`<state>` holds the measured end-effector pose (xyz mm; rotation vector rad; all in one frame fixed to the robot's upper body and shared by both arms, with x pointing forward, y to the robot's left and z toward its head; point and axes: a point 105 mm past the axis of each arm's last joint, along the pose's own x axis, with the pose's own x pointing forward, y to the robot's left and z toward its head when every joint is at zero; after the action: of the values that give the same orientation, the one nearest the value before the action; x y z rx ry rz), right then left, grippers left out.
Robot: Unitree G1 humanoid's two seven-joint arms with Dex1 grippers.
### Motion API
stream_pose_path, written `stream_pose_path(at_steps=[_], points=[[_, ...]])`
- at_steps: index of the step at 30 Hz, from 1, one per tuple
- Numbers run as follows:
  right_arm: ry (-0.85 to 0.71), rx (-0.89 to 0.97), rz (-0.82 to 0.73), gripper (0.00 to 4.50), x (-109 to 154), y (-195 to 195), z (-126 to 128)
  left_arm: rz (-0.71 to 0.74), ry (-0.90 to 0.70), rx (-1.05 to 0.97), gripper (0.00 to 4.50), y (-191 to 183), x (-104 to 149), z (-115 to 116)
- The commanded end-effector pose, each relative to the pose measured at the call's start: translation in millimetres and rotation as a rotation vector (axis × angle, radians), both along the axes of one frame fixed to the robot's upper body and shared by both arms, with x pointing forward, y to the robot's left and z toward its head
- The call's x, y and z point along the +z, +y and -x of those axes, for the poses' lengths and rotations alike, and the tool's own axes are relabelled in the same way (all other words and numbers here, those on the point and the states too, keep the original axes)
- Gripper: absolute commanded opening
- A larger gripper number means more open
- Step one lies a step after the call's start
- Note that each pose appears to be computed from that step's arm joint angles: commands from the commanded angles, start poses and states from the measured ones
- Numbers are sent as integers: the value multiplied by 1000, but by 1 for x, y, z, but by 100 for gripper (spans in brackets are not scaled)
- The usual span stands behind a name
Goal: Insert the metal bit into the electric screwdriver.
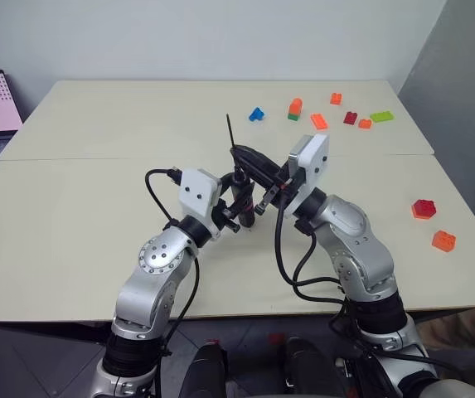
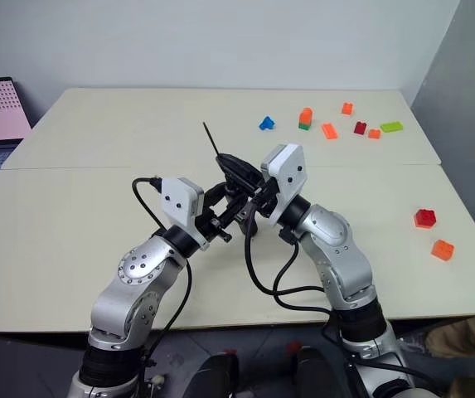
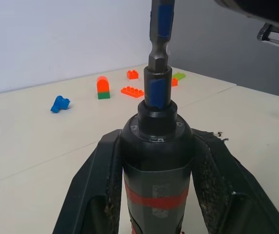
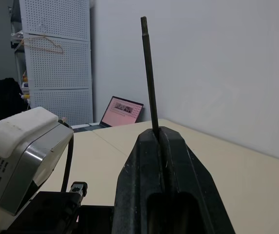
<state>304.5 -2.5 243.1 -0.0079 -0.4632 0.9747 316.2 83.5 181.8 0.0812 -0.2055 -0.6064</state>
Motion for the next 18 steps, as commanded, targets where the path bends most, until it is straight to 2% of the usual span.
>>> stream_pose_path(at_steps=[1,7,18], points=[[6,9,6,0,5,3,3,-17,-19,-10,164,-1,3,3],[57,-7,63,0,-2,5,-2,-24,-26,-18,164,-4,3,4],[129,-56,79,0,-15,-3,-9,-20,-27,-5,164,-2,4,2]])
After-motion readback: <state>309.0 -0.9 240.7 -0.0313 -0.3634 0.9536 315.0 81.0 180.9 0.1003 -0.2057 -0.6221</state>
